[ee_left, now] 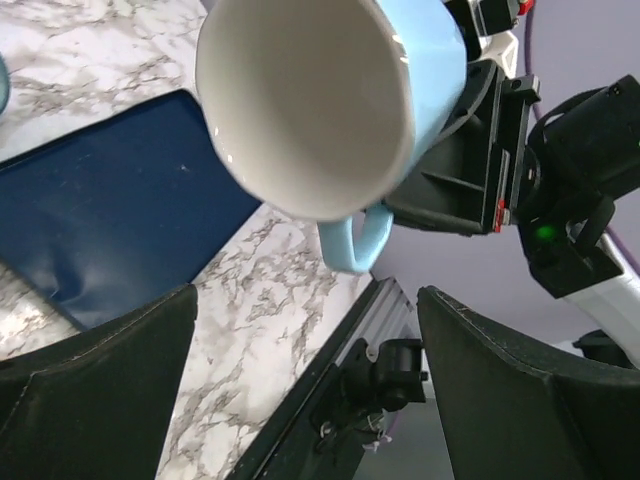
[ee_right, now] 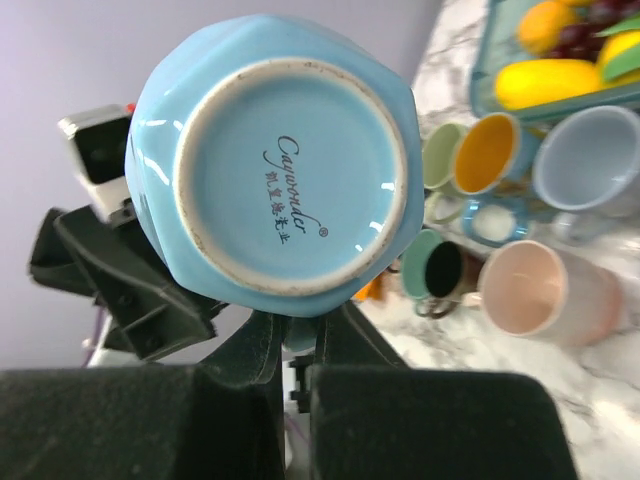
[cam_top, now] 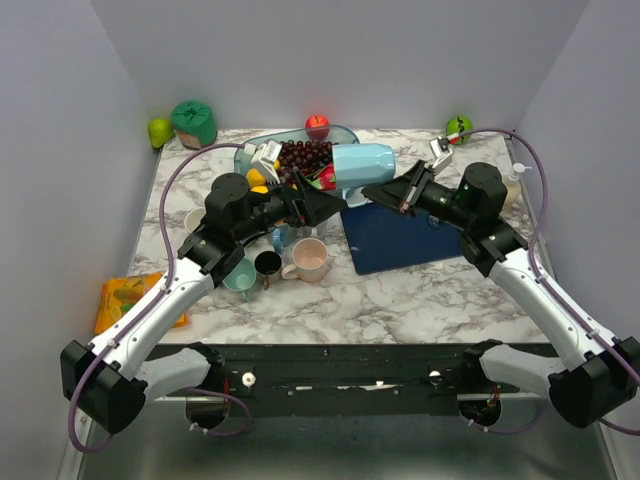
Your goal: Turn the mug right side up
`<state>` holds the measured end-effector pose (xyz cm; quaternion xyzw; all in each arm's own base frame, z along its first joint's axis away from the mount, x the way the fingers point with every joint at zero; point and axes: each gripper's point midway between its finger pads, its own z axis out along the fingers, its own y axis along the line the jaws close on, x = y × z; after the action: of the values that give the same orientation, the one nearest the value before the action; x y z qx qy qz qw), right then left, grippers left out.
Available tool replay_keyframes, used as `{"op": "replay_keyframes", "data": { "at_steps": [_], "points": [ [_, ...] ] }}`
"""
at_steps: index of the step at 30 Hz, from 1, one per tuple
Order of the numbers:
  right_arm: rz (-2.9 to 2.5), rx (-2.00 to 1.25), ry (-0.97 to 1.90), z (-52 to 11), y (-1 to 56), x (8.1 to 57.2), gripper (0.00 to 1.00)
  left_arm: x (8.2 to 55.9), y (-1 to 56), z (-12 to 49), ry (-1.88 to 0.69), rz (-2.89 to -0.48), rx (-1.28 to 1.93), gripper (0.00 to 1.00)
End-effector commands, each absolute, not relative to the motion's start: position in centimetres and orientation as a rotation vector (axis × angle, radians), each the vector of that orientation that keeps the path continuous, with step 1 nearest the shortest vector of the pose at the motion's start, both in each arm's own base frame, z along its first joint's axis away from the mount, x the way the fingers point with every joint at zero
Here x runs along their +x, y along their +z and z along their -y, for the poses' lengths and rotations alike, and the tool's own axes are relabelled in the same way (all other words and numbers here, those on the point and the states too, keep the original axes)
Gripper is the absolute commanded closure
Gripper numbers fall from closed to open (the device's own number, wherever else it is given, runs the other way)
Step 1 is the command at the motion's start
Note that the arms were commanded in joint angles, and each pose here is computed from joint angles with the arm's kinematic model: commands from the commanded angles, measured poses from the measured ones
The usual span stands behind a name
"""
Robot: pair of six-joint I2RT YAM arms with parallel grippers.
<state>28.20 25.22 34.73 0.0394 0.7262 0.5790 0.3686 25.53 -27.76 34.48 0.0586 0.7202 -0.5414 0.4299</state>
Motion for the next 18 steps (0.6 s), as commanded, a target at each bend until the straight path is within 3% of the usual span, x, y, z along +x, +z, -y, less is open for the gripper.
{"op": "replay_keyframes", "data": {
  "at_steps": [1, 6, 10, 11, 18],
  "points": [
    [-1.617, -0.022, 1.638, -26.4, 41.4, 26.1, 0.99, 24.5, 39.8, 28.9, -1.478, -1.625, 0.234, 0.02],
    [-1.601, -0.075, 1.685, -27.4, 42.2, 25.1, 0.99, 24.0, 41.4, 28.9, -1.546, -1.545, 0.205, 0.12],
    [-1.577, -0.102, 1.722, -28.0, 42.8, 24.4, 0.99, 24.5, 41.7, 28.9, -1.547, -1.541, 0.178, 0.31],
    [-1.571, -0.101, 1.739, -28.3, 43.0, 24.3, 0.99, 24.5, 41.9, 29.1, -1.556, -1.535, 0.18, 0.4],
    [-1.562, -0.124, 1.802, -29.3, 43.3, 23.7, 0.99, 25.2, 42.2, 29.3, -1.552, -1.541, 0.153, 0.6]
  ]
}}
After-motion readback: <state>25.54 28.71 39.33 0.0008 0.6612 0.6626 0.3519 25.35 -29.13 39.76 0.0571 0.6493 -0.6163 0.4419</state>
